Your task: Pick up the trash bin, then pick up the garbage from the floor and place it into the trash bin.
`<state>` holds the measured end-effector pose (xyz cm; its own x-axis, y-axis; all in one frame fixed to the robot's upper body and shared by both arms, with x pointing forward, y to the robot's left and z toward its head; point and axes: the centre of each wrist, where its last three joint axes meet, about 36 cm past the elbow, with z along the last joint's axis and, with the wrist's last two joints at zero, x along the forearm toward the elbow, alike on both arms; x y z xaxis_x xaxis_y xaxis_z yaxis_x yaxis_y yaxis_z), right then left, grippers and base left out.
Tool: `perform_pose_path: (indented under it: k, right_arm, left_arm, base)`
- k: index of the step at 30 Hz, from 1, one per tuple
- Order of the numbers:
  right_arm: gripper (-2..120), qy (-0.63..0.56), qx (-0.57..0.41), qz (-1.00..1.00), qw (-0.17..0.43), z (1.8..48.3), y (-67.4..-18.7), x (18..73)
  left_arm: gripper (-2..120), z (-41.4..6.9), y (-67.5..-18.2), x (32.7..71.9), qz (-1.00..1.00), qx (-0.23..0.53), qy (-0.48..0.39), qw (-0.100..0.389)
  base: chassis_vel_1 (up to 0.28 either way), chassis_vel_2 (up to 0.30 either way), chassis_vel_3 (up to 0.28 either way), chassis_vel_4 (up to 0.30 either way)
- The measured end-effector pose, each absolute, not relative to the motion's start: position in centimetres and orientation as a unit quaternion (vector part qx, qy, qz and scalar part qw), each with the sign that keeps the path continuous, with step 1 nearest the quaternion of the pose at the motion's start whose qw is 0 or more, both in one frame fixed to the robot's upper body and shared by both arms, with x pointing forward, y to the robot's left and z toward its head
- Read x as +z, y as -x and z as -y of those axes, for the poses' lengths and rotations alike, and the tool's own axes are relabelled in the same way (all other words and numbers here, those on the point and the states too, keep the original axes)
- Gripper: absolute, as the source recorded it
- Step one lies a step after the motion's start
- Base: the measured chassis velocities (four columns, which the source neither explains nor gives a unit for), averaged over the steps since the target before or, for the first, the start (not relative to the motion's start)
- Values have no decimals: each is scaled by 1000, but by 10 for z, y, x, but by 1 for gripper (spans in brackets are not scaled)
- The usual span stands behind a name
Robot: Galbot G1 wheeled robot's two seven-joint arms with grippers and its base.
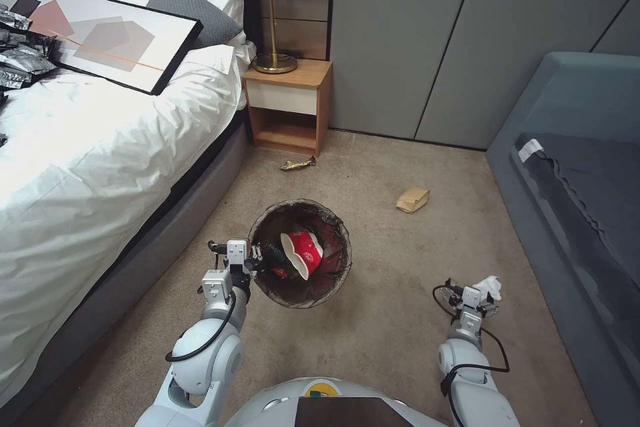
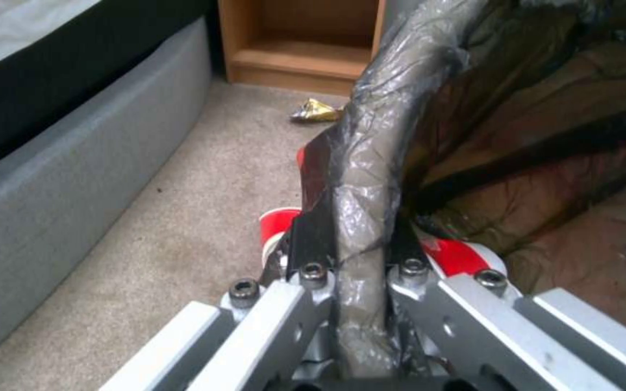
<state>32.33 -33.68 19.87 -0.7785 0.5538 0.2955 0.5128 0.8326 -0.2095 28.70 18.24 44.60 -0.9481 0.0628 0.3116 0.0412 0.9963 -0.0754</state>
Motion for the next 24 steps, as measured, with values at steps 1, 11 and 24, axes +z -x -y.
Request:
perform_pose_path:
  k: [1, 11, 24]
  right_arm:
    - [100, 289, 61, 938, 180, 341, -322, 195]
    - [100, 322, 71, 924, 193, 368, -326, 173]
    - [100, 347, 39, 910, 224, 386, -357, 157]
  left_arm:
    - [0, -183, -287, 446, 986, 33, 26, 159]
    - [0, -182, -287, 446, 986, 33, 27, 158]
    - [0, -182, -285, 446, 986, 31, 27, 159]
  base:
    - [0, 0, 0, 0]
    - [0, 0, 0, 0]
    - [0, 0, 0, 0]
